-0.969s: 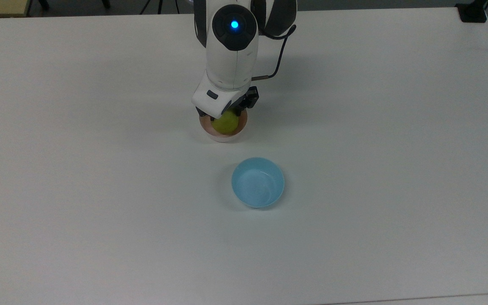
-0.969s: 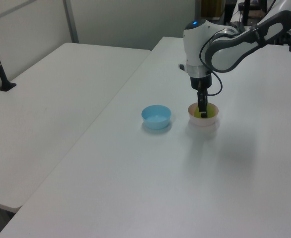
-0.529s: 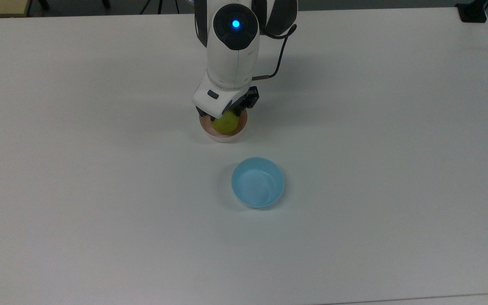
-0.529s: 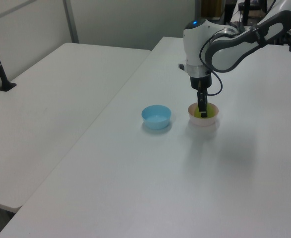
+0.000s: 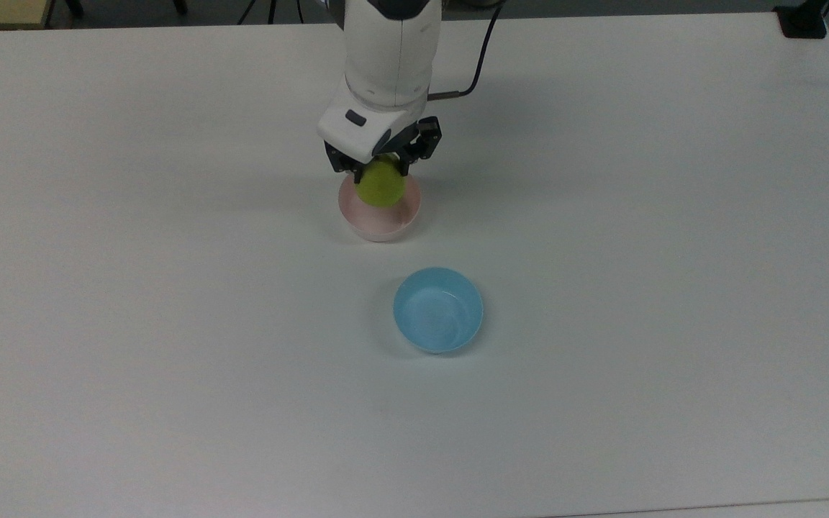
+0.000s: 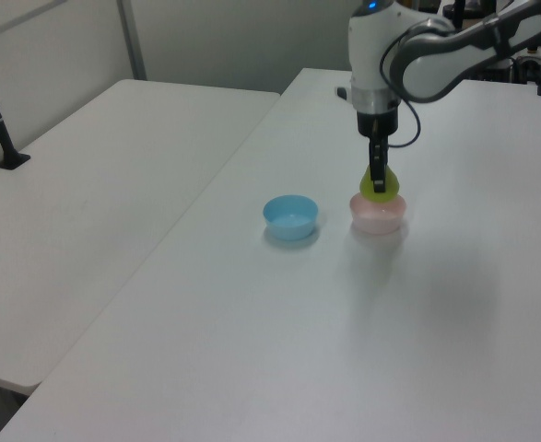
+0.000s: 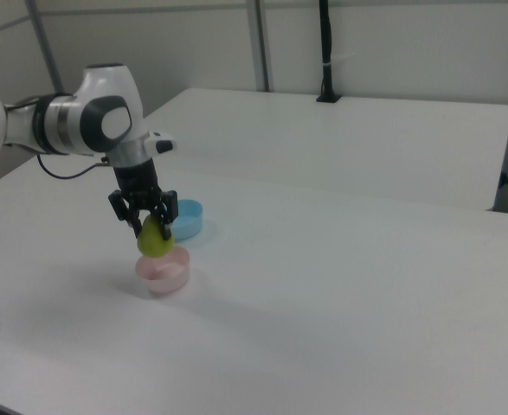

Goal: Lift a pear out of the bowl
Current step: 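Lift the pear out of the pink bowl and carry it sideways, then lower the pear onto the bare table and open the gripper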

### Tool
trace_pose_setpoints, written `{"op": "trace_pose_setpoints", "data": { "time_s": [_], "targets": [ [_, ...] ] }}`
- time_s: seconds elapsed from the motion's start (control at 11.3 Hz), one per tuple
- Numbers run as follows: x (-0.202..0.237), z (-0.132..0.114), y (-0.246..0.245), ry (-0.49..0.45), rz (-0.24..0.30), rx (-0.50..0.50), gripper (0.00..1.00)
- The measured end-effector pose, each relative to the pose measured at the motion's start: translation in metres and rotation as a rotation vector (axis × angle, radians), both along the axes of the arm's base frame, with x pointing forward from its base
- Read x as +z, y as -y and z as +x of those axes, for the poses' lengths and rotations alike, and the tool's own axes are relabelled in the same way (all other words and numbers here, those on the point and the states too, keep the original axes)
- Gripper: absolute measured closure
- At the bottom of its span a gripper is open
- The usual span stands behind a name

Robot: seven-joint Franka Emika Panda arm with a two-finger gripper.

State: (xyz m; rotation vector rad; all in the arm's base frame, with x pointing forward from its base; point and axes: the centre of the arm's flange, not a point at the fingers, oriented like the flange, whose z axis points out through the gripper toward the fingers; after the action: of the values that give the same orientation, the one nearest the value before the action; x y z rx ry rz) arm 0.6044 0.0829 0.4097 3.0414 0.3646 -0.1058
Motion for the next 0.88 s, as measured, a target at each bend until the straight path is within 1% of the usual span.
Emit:
{"op": "trace_pose_setpoints", "data": {
  "time_s": [0.18,0.35,0.44,0.62,0.79,0.88],
  "targets": [
    [0.038,-0.005,0.017,0.01,-0.002,-0.032,0.36],
    [0.074,-0.004,0.058,0.038,0.001,-0.09,0.36],
    [0.083,-0.002,0.084,0.051,0.002,-0.108,0.36],
    [0.081,-0.003,0.139,0.043,0.002,-0.129,0.36],
    [0.06,-0.003,0.189,0.024,0.003,-0.161,0.36],
    [0.042,0.002,0.209,0.037,0.001,-0.18,0.36]
  ]
}}
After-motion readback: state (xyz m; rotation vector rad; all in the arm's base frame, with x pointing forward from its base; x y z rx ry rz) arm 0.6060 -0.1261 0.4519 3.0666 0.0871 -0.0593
